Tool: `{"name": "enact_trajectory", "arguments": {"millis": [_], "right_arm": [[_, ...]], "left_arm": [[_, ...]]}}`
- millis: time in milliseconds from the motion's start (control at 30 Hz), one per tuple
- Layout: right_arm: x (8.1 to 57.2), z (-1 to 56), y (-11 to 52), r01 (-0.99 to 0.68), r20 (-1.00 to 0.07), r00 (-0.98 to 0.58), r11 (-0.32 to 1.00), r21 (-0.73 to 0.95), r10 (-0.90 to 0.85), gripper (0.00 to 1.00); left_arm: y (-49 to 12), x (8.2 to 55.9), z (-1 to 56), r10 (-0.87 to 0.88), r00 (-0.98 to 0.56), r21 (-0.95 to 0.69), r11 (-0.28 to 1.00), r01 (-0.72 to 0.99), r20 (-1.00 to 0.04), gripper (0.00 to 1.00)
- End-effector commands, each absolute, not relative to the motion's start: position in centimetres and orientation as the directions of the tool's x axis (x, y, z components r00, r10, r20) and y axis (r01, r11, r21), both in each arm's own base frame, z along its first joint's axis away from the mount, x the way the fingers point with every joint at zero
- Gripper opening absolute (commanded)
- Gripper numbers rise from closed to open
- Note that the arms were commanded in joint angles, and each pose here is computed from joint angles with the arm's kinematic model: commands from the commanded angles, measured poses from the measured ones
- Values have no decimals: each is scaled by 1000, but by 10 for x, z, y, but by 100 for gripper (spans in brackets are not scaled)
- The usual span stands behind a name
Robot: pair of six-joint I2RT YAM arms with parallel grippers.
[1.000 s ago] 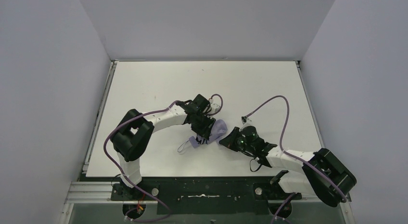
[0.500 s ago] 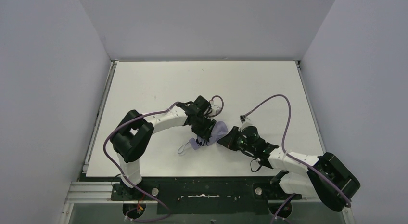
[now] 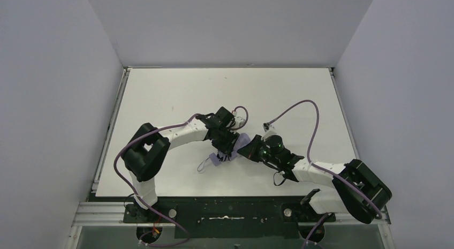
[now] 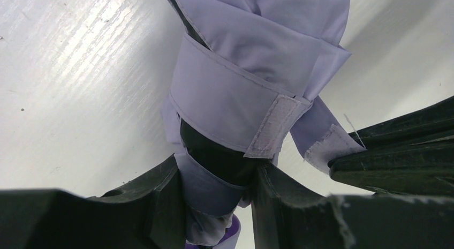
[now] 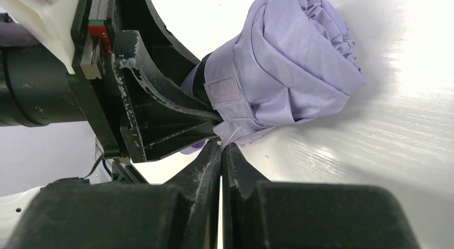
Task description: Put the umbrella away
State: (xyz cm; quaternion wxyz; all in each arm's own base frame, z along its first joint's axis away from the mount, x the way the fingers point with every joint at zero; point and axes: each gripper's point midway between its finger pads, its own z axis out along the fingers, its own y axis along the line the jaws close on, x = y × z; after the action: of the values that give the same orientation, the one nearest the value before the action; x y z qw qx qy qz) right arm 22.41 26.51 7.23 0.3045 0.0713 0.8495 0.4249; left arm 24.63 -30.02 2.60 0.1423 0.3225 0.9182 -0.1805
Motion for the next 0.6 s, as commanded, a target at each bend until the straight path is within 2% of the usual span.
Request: {"name": "enact_trajectory", "arguments": {"millis": [0, 433, 567], "right_arm": [[252, 195, 302, -364, -503, -674, 350, 863, 541, 0], [288, 212, 301, -304, -390, -627, 249, 920, 675, 0], [298, 207, 298, -273, -372, -607, 255, 928, 702, 0]], "left_arm": [[-271, 261, 5, 563, -743, -66, 780, 623, -360, 0], [-286, 243, 2, 588, -714, -106, 739, 665, -379, 0], [-290, 238, 3, 597, -702, -117, 724, 680, -387, 0]]}}
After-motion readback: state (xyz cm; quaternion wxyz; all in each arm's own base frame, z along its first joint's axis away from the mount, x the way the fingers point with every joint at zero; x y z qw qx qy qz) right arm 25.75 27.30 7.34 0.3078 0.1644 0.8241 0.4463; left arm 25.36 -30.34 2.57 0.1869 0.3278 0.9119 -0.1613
